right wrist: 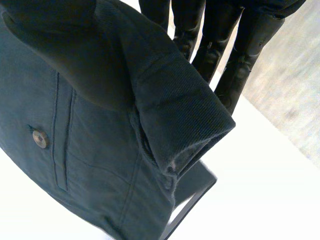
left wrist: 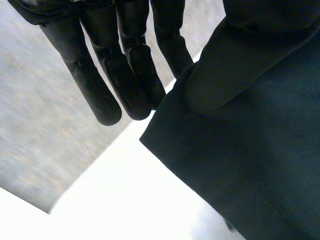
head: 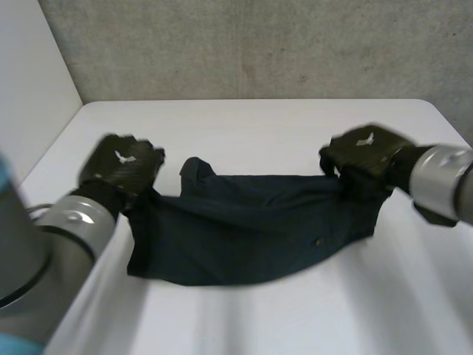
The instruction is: Fold the shorts.
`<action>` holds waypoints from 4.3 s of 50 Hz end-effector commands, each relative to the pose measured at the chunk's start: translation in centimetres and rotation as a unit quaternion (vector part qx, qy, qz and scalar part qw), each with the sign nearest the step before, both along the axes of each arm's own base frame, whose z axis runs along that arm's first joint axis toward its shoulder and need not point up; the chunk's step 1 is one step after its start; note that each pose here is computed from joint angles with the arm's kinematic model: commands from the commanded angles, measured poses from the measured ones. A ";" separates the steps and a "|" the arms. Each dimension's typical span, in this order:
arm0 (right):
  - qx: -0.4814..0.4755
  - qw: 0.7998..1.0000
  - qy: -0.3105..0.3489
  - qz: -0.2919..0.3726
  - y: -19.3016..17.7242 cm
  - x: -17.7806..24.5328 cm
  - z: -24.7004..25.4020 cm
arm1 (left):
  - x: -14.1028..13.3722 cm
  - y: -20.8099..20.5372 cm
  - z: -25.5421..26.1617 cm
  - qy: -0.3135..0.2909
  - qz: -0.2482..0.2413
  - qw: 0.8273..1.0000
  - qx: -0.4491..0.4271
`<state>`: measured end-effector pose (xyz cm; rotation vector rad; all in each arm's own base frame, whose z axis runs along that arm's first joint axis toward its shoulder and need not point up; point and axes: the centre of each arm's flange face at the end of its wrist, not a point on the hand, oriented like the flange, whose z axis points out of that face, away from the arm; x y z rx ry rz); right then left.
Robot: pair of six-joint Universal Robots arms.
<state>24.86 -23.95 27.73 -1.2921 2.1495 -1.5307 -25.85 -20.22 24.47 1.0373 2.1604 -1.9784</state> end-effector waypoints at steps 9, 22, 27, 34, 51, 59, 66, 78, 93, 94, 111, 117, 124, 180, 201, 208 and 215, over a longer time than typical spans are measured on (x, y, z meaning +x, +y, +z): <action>-0.239 0.969 -0.029 -0.060 -8.4 4.8 4.6 | -5.0 -10.6 6.3 0.077 0.043 0.986 -0.140; -0.571 0.782 -0.230 -0.101 -6.5 5.1 19.9 | -0.7 -7.6 28.6 0.314 0.087 0.792 -0.516; -0.508 0.835 -0.192 -0.091 -6.8 5.6 16.1 | -1.1 -8.6 25.0 0.285 0.088 0.832 -0.468; -0.387 0.911 -0.120 -0.082 -7.5 5.8 8.3 | -2.1 -9.8 15.2 0.211 0.084 0.909 -0.350; -0.115 0.991 0.053 -0.051 -6.4 5.3 -12.8 | -3.6 -7.0 -9.6 0.021 0.043 0.997 -0.055; -0.061 0.994 0.083 -0.045 -3.3 3.4 -13.7 | -1.3 -3.5 -9.5 -0.023 0.046 0.999 0.011; -0.063 0.994 0.079 -0.029 -0.6 2.5 -11.6 | 0.7 -0.3 -6.3 -0.025 0.045 0.999 0.011; 0.031 0.986 0.157 0.053 5.5 0.3 -10.6 | 3.8 8.0 -6.6 -0.110 0.005 0.985 0.135; 0.057 0.974 0.207 0.070 7.5 -2.1 -10.7 | 1.7 9.3 -3.8 -0.091 -0.049 0.992 0.075; 0.056 0.975 0.206 0.068 7.4 -2.2 -10.9 | 1.4 8.7 -3.3 -0.083 -0.047 0.994 0.061; 0.033 0.978 0.193 0.066 7.1 -1.8 -11.9 | -4.2 -8.5 -4.6 0.009 -0.095 0.994 -0.044; 0.033 0.978 0.193 0.065 7.0 -1.8 -12.3 | -4.9 -12.2 -8.7 -0.004 -0.086 0.996 -0.004; 0.041 0.978 0.196 0.063 6.6 -1.8 -13.2 | -5.9 -14.1 -12.6 -0.020 -0.086 0.996 0.030; 0.029 0.993 0.111 -0.005 4.6 -1.3 -11.8 | -0.6 -2.5 -2.5 0.038 0.000 0.998 0.047; 0.037 0.995 0.062 -0.063 2.6 -2.1 -11.4 | 3.5 9.2 -8.6 -0.034 -0.022 0.968 0.247; 0.028 0.996 0.059 -0.061 2.3 -1.9 -11.0 | 1.6 5.0 -8.9 -0.024 -0.003 0.982 0.188; -0.036 0.997 0.038 -0.061 -0.2 -0.9 -8.9 | -2.9 -2.7 -5.5 -0.018 -0.005 1.000 -0.001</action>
